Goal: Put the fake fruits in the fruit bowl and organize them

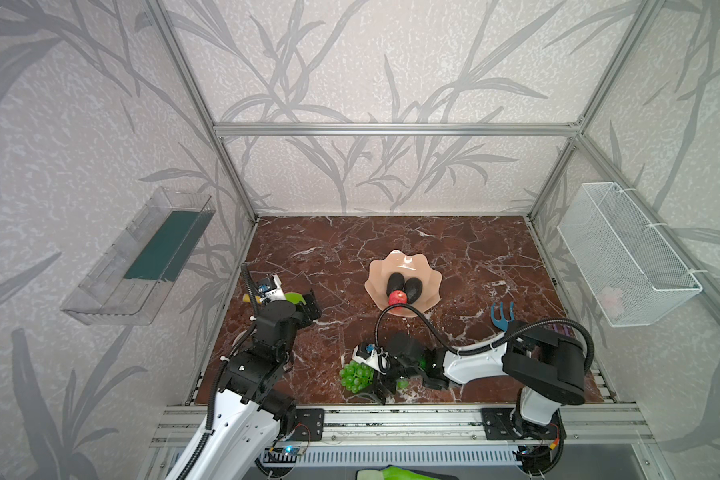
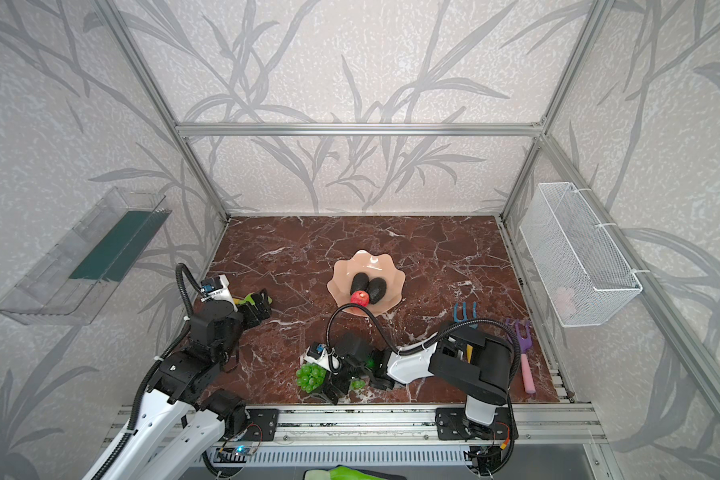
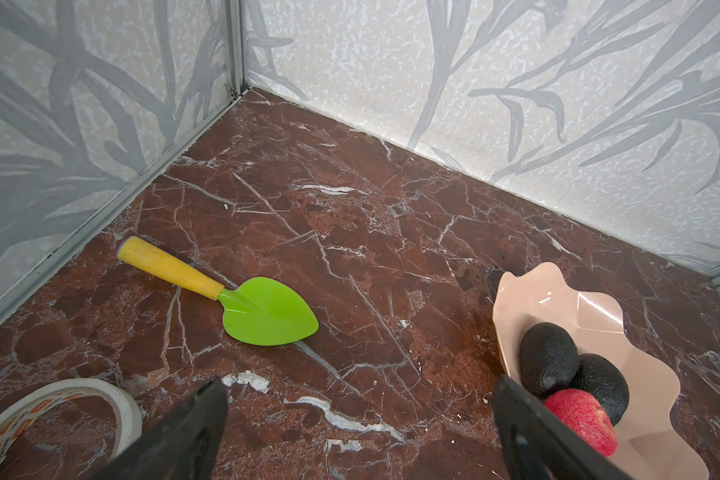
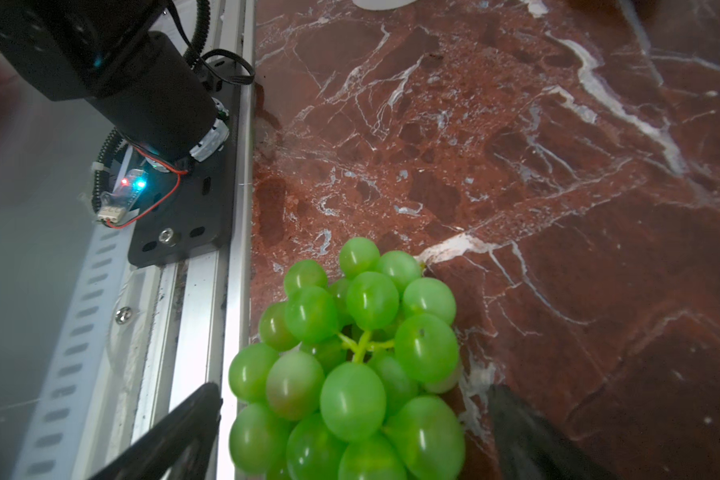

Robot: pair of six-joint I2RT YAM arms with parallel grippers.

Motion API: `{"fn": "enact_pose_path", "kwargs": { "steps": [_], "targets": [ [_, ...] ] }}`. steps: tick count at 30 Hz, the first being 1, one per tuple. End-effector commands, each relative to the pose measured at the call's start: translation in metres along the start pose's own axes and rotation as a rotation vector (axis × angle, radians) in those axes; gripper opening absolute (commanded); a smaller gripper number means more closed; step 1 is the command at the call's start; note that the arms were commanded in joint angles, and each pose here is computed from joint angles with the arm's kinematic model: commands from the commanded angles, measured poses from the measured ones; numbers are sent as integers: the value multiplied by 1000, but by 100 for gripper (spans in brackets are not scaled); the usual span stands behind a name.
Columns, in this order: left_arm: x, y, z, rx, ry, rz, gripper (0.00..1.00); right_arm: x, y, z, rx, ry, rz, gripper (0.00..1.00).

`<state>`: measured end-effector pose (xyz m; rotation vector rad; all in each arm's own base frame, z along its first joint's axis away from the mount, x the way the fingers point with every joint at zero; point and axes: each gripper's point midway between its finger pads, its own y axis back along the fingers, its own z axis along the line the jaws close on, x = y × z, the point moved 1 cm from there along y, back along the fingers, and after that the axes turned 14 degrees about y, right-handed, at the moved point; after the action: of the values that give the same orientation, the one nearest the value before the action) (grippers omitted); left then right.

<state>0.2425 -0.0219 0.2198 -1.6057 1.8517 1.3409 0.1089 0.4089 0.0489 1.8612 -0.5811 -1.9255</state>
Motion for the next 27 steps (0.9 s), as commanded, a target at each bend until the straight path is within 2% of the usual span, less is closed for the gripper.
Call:
{"fn": "enact_pose_path", "kwargs": {
  "steps": [1,8,18,27],
  "targets": [
    [-2,1,8,-34,12,-18,99,-9,-7,-5,33,4,-37,99],
    [-2,4,12,-38,20,-27,99,3,-16,-8,44,-19,-23,88],
    [-3,5,11,-35,20,-30,99,5,-15,-11,67,-22,-24,58],
    [-2,4,11,-34,20,-26,99,-14,-1,-17,104,-22,-69,54]
  ]
}}
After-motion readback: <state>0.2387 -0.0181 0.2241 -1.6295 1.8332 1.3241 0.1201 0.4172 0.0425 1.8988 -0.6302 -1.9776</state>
